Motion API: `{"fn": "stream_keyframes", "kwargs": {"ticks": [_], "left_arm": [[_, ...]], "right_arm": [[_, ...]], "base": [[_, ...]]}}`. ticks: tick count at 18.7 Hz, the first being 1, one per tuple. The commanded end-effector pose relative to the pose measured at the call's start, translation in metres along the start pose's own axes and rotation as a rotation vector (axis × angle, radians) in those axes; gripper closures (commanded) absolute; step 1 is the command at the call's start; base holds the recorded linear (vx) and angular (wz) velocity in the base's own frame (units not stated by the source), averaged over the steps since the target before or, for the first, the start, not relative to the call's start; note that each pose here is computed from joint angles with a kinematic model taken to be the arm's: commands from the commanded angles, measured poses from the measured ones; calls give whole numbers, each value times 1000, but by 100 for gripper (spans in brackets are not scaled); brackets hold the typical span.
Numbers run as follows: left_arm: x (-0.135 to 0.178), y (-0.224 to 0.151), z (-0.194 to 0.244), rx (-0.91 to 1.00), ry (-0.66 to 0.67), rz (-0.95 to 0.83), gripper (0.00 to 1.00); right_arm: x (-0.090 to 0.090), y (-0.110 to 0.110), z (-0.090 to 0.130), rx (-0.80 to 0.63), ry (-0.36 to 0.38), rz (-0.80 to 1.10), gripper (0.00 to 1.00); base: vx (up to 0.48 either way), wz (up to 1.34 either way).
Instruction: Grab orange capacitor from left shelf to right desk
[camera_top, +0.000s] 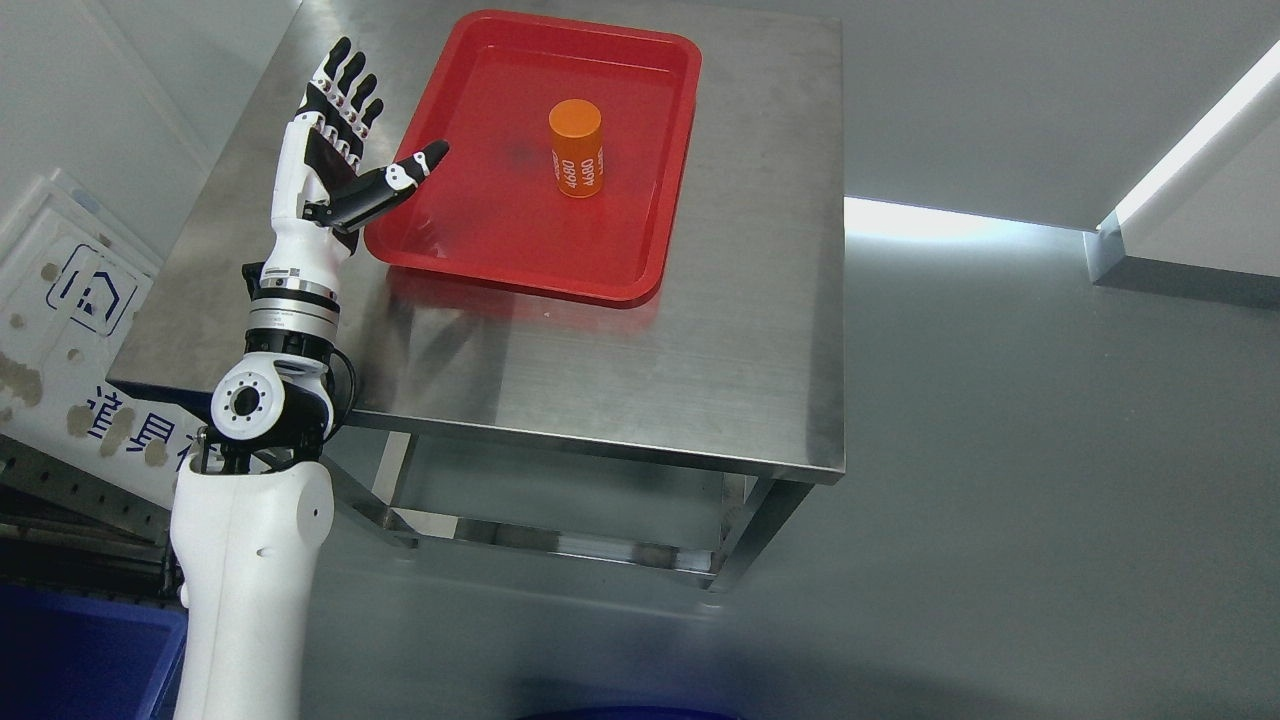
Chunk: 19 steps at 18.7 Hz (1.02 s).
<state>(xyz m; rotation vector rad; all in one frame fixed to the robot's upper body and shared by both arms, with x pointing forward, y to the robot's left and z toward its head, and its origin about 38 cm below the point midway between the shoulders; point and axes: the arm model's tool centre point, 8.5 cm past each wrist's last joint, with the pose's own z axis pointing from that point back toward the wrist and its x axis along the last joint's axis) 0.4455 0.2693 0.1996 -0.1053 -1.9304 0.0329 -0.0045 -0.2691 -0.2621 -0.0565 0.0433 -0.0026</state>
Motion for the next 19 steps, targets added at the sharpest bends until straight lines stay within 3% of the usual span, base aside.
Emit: {"fn": "stream_keyframes", "kwargs": {"ticks": [1,19], "left_arm": [[23,13,9,45,-62,-1,1],[14,23,15,65,8,0,1]], "right_arm": [[-13,-11,0,-17,7,-13,0],[-13,-11,0,-17,7,-13,0]], "base": [[0,0],[0,1]]}}
